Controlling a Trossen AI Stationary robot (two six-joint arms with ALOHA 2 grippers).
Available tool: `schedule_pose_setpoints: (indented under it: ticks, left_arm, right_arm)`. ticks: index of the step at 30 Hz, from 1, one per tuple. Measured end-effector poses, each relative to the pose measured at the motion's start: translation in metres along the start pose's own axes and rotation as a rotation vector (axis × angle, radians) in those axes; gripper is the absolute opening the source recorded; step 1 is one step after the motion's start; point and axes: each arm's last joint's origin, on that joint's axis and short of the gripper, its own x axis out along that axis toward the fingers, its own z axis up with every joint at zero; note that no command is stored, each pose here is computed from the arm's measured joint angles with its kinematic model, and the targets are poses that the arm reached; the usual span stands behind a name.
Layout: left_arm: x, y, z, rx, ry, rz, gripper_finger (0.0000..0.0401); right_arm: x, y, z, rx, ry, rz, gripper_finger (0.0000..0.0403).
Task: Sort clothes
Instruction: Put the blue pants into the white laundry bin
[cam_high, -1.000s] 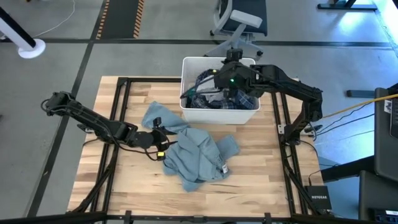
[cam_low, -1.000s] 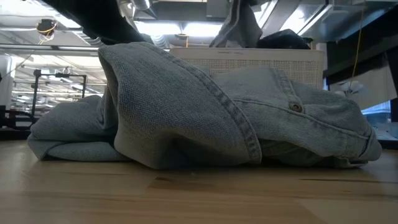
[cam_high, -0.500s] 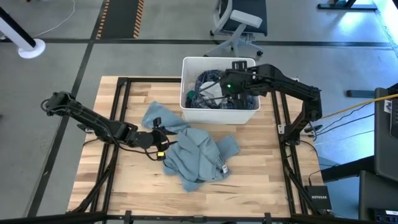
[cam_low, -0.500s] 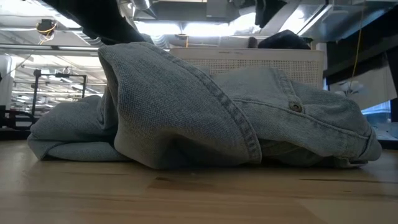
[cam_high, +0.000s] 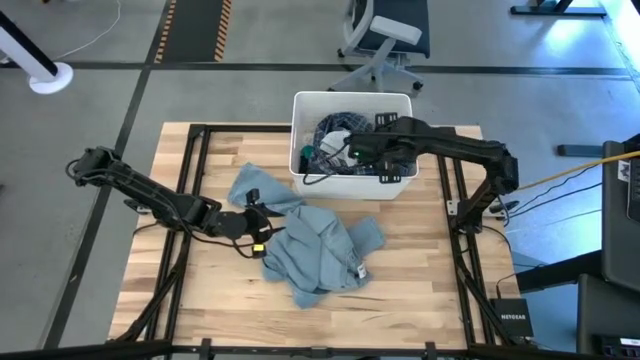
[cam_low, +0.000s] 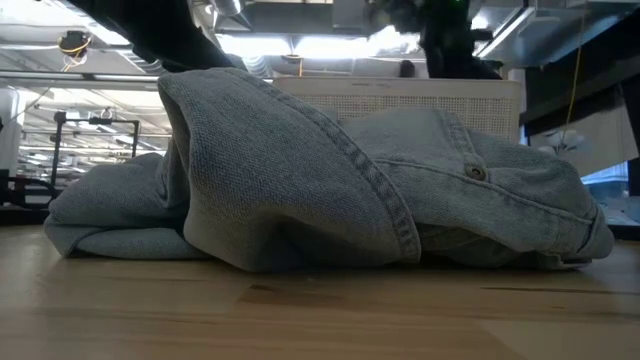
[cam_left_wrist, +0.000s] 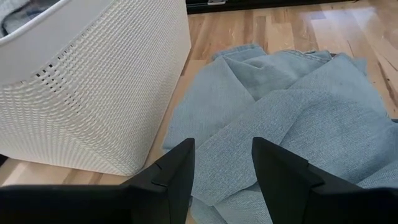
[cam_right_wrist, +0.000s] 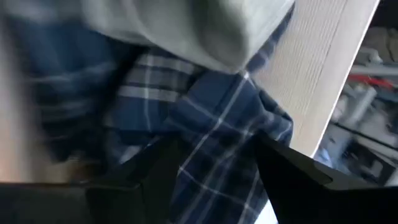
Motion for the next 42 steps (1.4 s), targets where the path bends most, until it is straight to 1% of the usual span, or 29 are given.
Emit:
schedule_pose_setpoints:
  ticks: [2, 4, 6, 9, 13, 16, 18, 21, 24, 28, 31, 33, 38, 40, 42]
  left_arm:
    - [0.0, 0.0, 0.0, 0.0, 0.0, 0.0, 0.0155]
    - [0.0, 0.0, 0.0, 0.0, 0.0, 0.0, 0.0155]
    - [0.0, 0.0, 0.0, 0.0, 0.0, 0.0, 0.0155]
    - [0.0, 0.0, 0.0, -0.001, -0.001, 0.0, 0.0155]
    - [0.0, 0.0, 0.0, 0.008, 0.0, 0.0, 0.0155]
    - [0.0, 0.0, 0.0, 0.007, 0.0, 0.0, 0.0155]
    - [0.0, 0.0, 0.0, 0.007, 0.0, 0.0, 0.0155]
    - [0.0, 0.0, 0.0, 0.007, 0.0, 0.0, 0.0155]
    - [0.0, 0.0, 0.0, 0.008, 0.0, 0.0, 0.0155]
    - [0.0, 0.0, -0.001, 0.014, 0.011, 0.002, 0.0155]
    - [0.0, 0.001, -0.003, 0.021, 0.025, 0.005, 0.0155]
    - [0.0, 0.001, -0.003, 0.019, 0.026, 0.005, 0.0155]
    - [0.0, 0.001, -0.004, 0.017, 0.033, 0.006, 0.0155]
    - [0.0, 0.001, -0.004, 0.012, 0.038, 0.007, 0.0155]
    - [0.0, 0.001, -0.005, 0.014, 0.044, 0.008, 0.0155]
  right_arm:
    - [0.02, -0.001, 0.001, 0.003, 0.035, -0.025, 0.0225]
    - [0.039, -0.005, 0.002, 0.015, 0.044, -0.016, 0.0225]
    - [0.055, -0.008, 0.003, 0.02, 0.017, 0.038, 0.0225]
    - [0.071, -0.015, 0.001, 0.031, -0.047, 0.128, 0.0225]
    - [0.081, -0.024, 0.0, 0.06, -0.124, 0.212, 0.0225]
    - [0.085, -0.029, 0.002, 0.094, -0.196, 0.285, 0.0225]
    - [0.084, -0.029, 0.002, 0.095, -0.216, 0.324, 0.0225]
    - [0.079, -0.032, 0.004, 0.086, -0.223, 0.316, 0.0225]
    - [0.065, -0.037, 0.007, 0.084, -0.245, 0.272, 0.0225]
    - [0.032, -0.045, 0.006, 0.079, -0.292, 0.222, 0.0225]
    - [0.007, -0.045, 0.004, 0.066, -0.308, 0.207, 0.0225]
    - [-0.009, -0.044, 0.004, 0.063, -0.321, 0.165, 0.0225]
    - [-0.041, -0.034, 0.003, 0.067, -0.342, 0.095, 0.0225]
    - [-0.05, -0.024, 0.007, 0.058, -0.372, 0.098, 0.0225]
    - [-0.059, -0.007, 0.013, 0.016, -0.4, 0.108, 0.0225]
